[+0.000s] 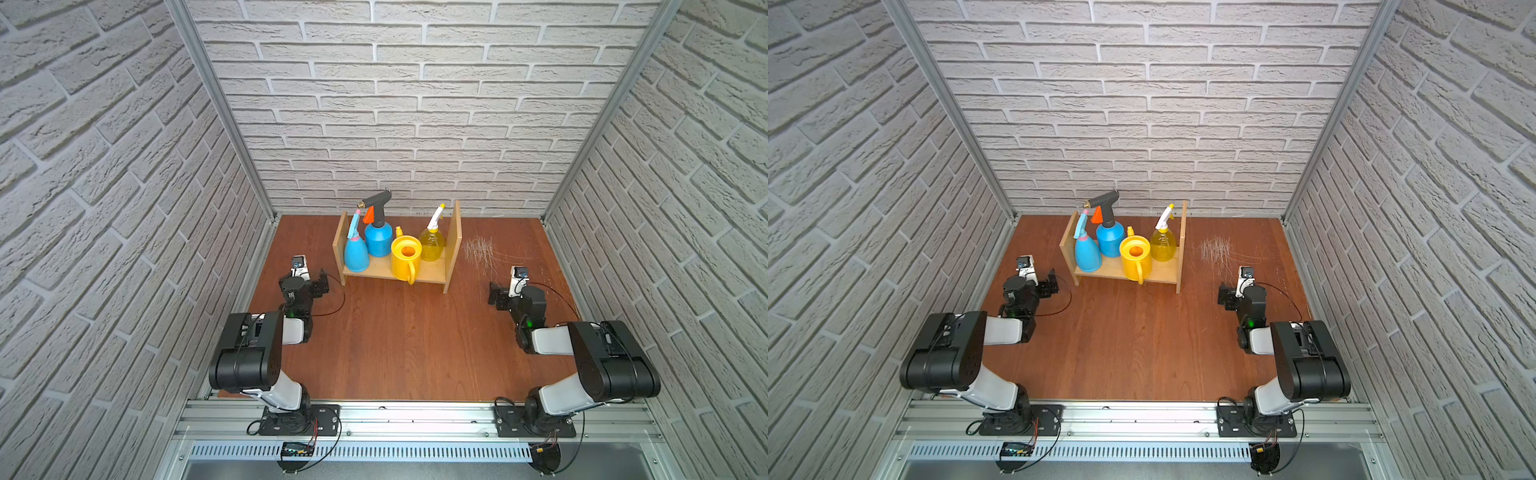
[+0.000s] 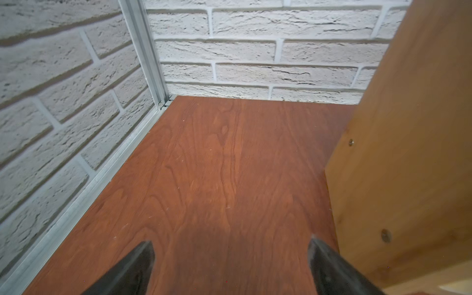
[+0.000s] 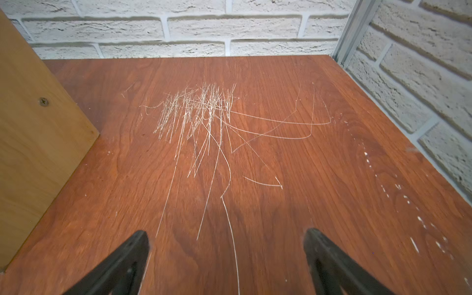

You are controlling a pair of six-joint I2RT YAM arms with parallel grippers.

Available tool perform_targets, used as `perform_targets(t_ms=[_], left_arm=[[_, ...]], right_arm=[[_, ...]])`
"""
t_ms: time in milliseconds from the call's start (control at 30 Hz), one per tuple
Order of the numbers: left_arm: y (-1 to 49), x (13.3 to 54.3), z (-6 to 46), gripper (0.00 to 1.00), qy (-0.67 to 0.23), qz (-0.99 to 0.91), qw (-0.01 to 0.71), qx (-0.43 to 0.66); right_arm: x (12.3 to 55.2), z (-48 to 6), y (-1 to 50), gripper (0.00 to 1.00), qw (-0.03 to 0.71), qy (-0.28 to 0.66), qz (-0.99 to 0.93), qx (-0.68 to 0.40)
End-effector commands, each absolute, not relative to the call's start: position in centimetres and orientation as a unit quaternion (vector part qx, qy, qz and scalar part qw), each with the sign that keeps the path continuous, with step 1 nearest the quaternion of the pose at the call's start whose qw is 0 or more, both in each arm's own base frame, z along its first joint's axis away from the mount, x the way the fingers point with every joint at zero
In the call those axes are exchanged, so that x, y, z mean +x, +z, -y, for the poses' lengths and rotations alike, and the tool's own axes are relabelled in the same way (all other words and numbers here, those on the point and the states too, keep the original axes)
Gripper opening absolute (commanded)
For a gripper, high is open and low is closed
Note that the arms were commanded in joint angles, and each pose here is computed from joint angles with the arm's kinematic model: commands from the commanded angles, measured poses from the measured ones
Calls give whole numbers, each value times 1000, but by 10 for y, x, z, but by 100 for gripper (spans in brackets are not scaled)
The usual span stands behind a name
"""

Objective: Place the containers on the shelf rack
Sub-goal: Reset both arms

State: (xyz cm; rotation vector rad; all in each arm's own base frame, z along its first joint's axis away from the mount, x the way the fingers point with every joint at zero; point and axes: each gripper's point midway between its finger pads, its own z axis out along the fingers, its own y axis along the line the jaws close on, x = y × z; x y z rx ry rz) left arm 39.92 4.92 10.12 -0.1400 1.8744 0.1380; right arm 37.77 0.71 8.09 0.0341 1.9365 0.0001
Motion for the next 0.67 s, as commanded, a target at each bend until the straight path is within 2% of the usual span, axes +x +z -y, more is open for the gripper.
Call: perform_targets(t_ms=[0,133,633], left_arm=[[88,394,-45,98,41,-823,563,-66],[88,394,-45,98,41,-823,563,-66],[88,394,-45,98,41,-823,563,-66]], right_arm=[[378,-7,101,99,605,-1,-796,12],[373,5,107,99,617,-17,-785,45],[372,4,105,99,623,-15,-781,41]])
